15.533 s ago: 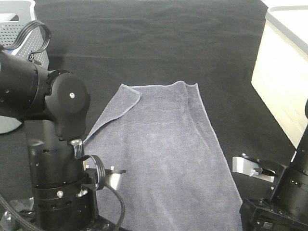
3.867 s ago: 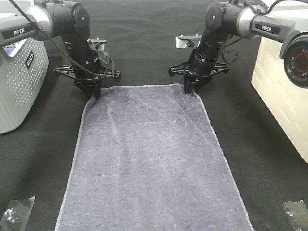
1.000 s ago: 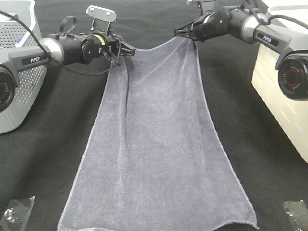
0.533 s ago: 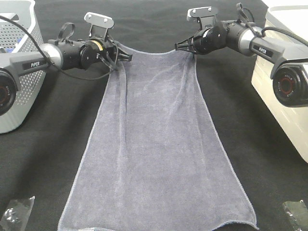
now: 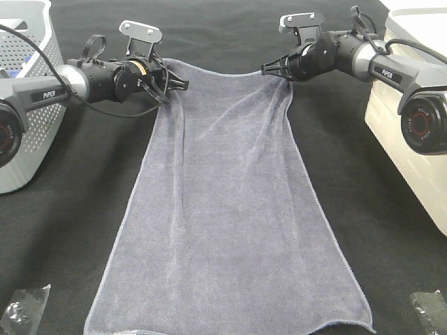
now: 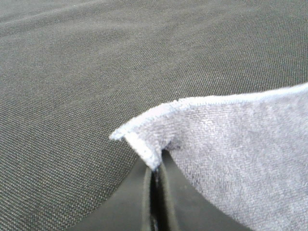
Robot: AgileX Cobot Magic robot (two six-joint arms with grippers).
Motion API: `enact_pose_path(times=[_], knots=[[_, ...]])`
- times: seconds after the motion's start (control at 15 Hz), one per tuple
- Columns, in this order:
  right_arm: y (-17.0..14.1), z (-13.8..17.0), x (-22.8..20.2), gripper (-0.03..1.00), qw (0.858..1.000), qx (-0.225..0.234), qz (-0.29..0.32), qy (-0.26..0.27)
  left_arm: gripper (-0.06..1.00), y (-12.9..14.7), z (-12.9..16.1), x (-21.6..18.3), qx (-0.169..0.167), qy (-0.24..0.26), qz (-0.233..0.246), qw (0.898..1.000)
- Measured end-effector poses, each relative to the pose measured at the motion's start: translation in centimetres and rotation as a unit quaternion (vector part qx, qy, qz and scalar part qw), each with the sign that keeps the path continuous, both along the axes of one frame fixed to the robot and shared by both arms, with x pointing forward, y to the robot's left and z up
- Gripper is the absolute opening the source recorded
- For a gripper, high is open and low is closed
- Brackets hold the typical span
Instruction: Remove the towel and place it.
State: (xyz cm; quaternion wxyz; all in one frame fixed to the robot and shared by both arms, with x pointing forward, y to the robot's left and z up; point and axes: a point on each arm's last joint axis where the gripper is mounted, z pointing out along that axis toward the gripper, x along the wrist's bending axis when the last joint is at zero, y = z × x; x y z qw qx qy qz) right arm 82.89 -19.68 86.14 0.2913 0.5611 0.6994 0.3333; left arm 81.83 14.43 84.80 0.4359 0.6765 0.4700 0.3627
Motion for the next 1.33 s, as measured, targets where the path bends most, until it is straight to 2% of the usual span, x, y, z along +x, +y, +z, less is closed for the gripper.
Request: enact_pose_path(times=[0.2,0.33,0.4,0.47,0.53,0.6,0.67,0.8,0.93,1.0,1.07,1.13,1.2,1.27,1.33], knots=[[0.0,-0.1,-0.1,0.06,1.0,0.004,-0.001,0.011,0.09,0.0,-1.6,-0.1,0.003,0.011,0.0,1.0],[0.0,-0.3,-0.2,0.18,1.0,0.002,-0.001,0.019,0.18,0.1,-2.3,-0.2,0.004,0.016,0.0,1.0],[0.0,-0.3,-0.2,0.29,1.0,0.003,-0.002,0.022,0.26,0.1,-2.4,-0.2,0.004,0.017,0.0,1.0],[0.0,-0.3,-0.2,0.44,1.0,0.008,-0.006,0.023,0.44,0.0,-2.4,-0.2,0.004,0.015,0.0,1.0],[0.0,-0.3,-0.3,0.58,1.0,0.01,-0.008,0.025,0.49,0.1,-2.4,-0.2,0.002,0.015,0.001,1.0],[0.0,-0.4,-0.3,0.7,1.0,0.009,-0.008,0.029,0.6,0.1,-2.4,-0.2,-0.001,0.016,0.002,1.0],[0.0,-0.5,-0.4,0.76,0.999,0.008,-0.008,0.037,0.69,0.1,-2.4,-0.2,-0.011,0.019,0.007,1.0],[-0.1,-0.6,-0.7,0.81,0.998,0.003,-0.007,0.063,0.76,0.1,-2.1,-0.2,-0.023,0.026,0.014,0.999],[-0.1,1.2,-1.0,0.81,0.997,0.001,-0.007,0.076,0.77,0.1,-0.9,-0.2,-0.021,0.042,0.016,0.999],[0.0,4.2,-1.5,0.81,0.996,0.015,-0.007,0.089,0.77,0.2,2.5,-0.4,-0.016,0.061,0.018,0.998],[0.0,4.2,-1.5,0.81,0.996,0.015,-0.007,0.089,0.77,0.2,2.5,-0.4,-0.016,0.061,0.018,0.998],[0.1,5.5,-1.8,0.81,0.995,0.024,-0.005,0.098,0.77,0.2,4.6,-0.6,-0.012,0.074,0.019,0.997],[0.4,7.6,-3.0,0.81,0.989,0.036,0.009,0.141,0.77,0.5,9.1,-1.5,-0.003,0.104,0.021,0.994],[0.4,7.6,-3.0,0.81,0.989,0.036,0.009,0.141,0.77,0.5,9.1,-1.5,-0.003,0.104,0.021,0.994],[0.4,8.7,-3.7,0.81,0.986,0.033,0.017,0.165,0.77,0.7,10.8,-2.2,0.008,0.132,0.022,0.991]])
